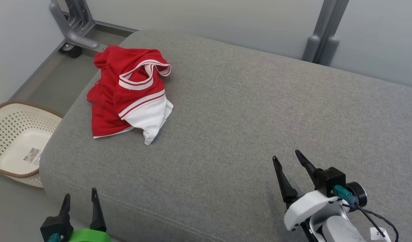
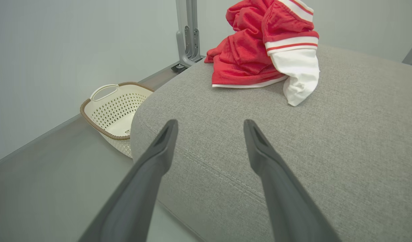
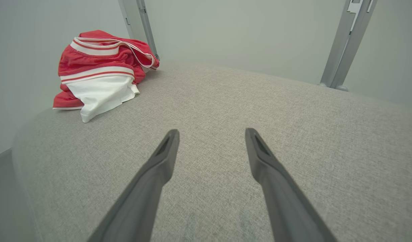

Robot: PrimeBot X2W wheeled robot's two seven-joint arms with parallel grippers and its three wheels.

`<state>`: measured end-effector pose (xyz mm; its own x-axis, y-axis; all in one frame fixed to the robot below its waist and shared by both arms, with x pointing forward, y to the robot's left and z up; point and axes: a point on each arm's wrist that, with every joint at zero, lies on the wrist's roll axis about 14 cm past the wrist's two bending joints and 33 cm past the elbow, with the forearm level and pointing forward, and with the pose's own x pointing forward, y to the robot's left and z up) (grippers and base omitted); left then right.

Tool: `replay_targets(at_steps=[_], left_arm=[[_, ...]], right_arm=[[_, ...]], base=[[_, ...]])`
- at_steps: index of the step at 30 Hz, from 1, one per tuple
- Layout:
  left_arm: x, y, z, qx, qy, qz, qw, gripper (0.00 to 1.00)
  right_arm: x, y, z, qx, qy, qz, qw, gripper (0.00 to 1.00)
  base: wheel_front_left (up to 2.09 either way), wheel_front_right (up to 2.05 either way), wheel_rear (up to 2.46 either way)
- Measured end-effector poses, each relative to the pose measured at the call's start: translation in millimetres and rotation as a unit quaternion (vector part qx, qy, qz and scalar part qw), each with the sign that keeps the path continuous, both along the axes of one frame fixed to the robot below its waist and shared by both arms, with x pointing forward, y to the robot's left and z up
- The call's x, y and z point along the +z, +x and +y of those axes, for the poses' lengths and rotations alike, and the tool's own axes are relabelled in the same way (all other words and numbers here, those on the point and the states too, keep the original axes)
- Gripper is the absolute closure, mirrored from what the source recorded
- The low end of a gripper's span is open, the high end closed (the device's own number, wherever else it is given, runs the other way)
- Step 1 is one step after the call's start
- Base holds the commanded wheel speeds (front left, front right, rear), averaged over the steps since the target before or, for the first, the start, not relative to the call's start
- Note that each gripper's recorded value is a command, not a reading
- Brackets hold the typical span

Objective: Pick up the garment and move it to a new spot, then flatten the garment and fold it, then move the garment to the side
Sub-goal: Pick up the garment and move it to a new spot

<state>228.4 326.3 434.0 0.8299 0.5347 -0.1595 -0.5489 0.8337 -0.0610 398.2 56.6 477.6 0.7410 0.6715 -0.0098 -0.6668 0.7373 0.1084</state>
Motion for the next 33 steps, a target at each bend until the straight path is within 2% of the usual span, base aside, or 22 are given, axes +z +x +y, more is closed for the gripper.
replay_targets(at_steps=[5,15,21,27,33], left_arm=[[1,14,-1,-0.012,-0.006,-0.002,1.0,0.0],[50,120,16,-0.12,0.073,-0.025,0.99,0.0],[50,170,20,-0.179,0.117,0.015,0.977,0.0],[27,203,12,-0.22,0.11,0.061,0.967,0.0],[8,221,21,-0.205,0.117,0.107,0.966,0.0]], right_arm=[[-9,6,-8,-0.006,-0.008,0.007,1.0,0.0],[-33,36,-56,-0.053,-0.034,0.018,0.998,0.0],[-53,43,-93,-0.09,-0.052,0.036,0.994,0.0],[-69,46,-130,-0.133,-0.064,0.057,0.987,0.0],[-84,42,-149,-0.154,-0.07,0.077,0.983,0.0]], base=[[0.0,0.0,0.0],[0.0,0.0,0.0],[0.0,0.0,0.0],[0.0,0.0,0.0],[0.0,0.0,0.0]])
